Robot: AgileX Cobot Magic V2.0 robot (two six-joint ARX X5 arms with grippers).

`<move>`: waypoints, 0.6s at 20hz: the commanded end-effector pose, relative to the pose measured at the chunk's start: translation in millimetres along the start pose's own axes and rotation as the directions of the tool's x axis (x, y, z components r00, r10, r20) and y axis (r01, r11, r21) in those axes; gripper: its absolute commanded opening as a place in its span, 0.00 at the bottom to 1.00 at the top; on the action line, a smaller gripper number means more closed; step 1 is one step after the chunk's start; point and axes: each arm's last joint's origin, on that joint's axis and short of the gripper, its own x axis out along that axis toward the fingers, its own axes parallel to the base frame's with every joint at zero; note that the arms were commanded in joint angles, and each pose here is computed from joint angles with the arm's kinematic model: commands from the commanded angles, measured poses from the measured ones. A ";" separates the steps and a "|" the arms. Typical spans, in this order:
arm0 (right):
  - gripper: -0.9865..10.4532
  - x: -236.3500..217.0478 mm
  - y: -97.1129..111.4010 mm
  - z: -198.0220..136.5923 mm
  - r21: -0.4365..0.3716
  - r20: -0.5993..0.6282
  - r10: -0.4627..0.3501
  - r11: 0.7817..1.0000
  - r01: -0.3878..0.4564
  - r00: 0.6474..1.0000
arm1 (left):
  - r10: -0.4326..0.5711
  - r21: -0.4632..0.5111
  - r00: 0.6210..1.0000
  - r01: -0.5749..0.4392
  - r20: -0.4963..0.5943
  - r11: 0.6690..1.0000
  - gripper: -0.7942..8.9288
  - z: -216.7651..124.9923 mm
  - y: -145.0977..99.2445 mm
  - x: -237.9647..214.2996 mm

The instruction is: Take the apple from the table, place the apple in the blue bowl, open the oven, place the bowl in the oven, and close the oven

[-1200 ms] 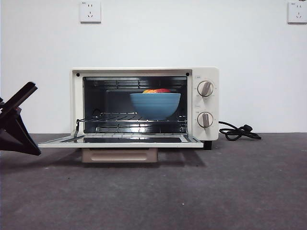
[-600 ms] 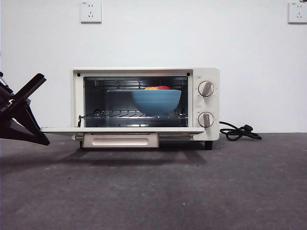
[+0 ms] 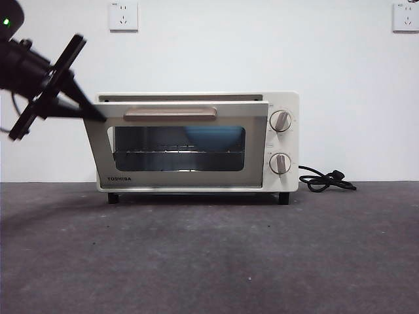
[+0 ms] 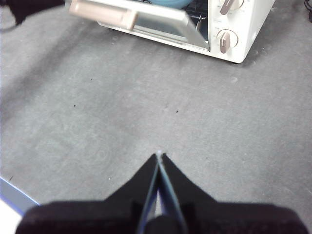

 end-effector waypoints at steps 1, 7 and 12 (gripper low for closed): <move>0.09 1.4 -0.1 -1.8 0.011 -0.004 0.003 1.000 -0.003 1.000 | -0.017 0.011 1.000 0.017 0.023 1.000 0.07 7.9 -6.8 -2.2; 0.09 1.4 -0.1 -1.7 0.011 -0.004 0.003 1.000 -0.003 1.000 | -0.034 0.044 0.998 0.032 0.055 0.999 0.07 15.9 -15.7 -4.3; 0.09 1.4 -0.1 -1.8 0.012 -0.005 0.003 1.000 -0.003 1.000 | -0.098 0.094 0.995 0.099 -0.015 0.991 0.07 13.2 -16.8 -4.9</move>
